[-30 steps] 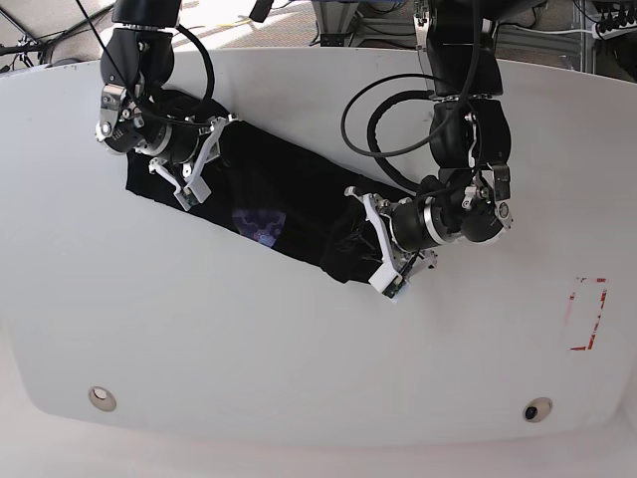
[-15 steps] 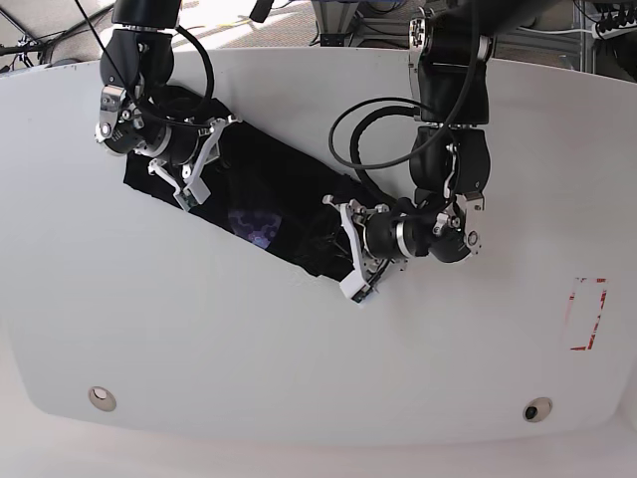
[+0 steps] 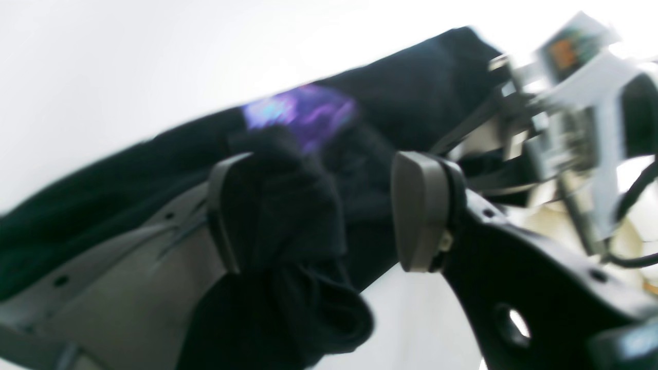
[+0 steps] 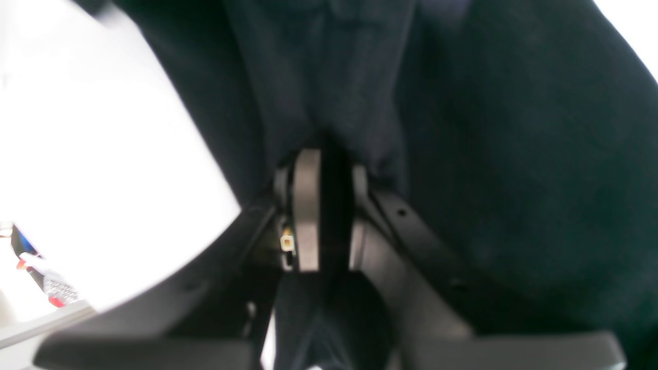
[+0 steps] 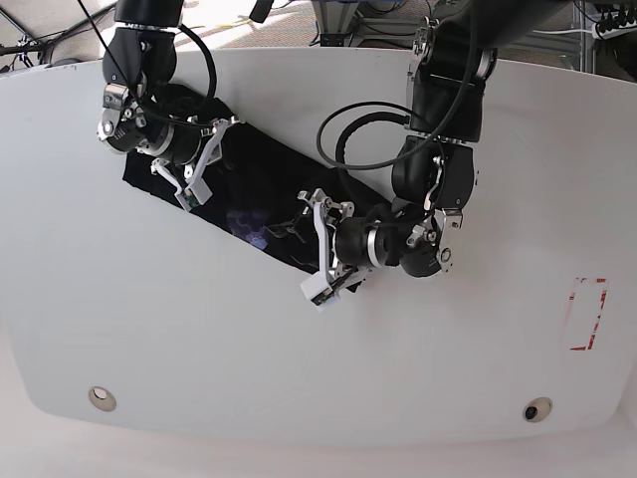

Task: Fold the T-shirt properly
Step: 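Fold the strip end with the left gripper toward the right gripper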

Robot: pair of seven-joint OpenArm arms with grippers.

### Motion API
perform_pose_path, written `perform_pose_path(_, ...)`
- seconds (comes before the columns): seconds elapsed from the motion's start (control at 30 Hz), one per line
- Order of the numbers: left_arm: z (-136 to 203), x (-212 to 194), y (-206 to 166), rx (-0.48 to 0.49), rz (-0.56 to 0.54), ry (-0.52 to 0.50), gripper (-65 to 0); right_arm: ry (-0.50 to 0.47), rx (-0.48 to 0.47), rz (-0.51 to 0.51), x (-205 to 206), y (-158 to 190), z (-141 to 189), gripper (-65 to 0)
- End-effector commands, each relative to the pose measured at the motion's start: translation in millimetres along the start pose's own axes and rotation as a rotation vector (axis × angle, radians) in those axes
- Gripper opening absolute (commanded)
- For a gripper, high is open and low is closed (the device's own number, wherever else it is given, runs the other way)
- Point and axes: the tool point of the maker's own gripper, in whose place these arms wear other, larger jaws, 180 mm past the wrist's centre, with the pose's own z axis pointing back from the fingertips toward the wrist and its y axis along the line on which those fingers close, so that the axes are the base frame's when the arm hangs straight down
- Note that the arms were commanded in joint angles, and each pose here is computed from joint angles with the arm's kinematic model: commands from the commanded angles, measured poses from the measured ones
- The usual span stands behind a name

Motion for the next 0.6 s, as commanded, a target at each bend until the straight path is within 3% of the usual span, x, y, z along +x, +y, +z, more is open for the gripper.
perform_pose_path(0.0, 3, 41, -18, -0.07, -0.045, -0.108, -26.0, -0.055, -0.006, 0.018, 17, -2, 4, -57.7)
perform_pose_path(0.13, 7, 60, -33, -0.141, -0.066, -0.127, -26.1, -0.084, -0.006, 0.027, 30, -2, 4, -57.7)
perform_pose_path(0.23, 11, 68, -31, -0.138, -0.07, -0.139, -26.1, -0.095, -0.009, 0.034, 35, -3, 4, -57.7)
perform_pose_path(0.33, 17, 70, -11, -0.055, -0.083, -0.118, -26.3, -0.105, -0.007, 0.037, 40, -3, 4, -57.7)
perform_pose_path(0.57, 48, 31, 59, 0.21, -0.106, 0.019, -26.4, -0.182, -0.008, 0.087, 70, 2, 16, -57.2)
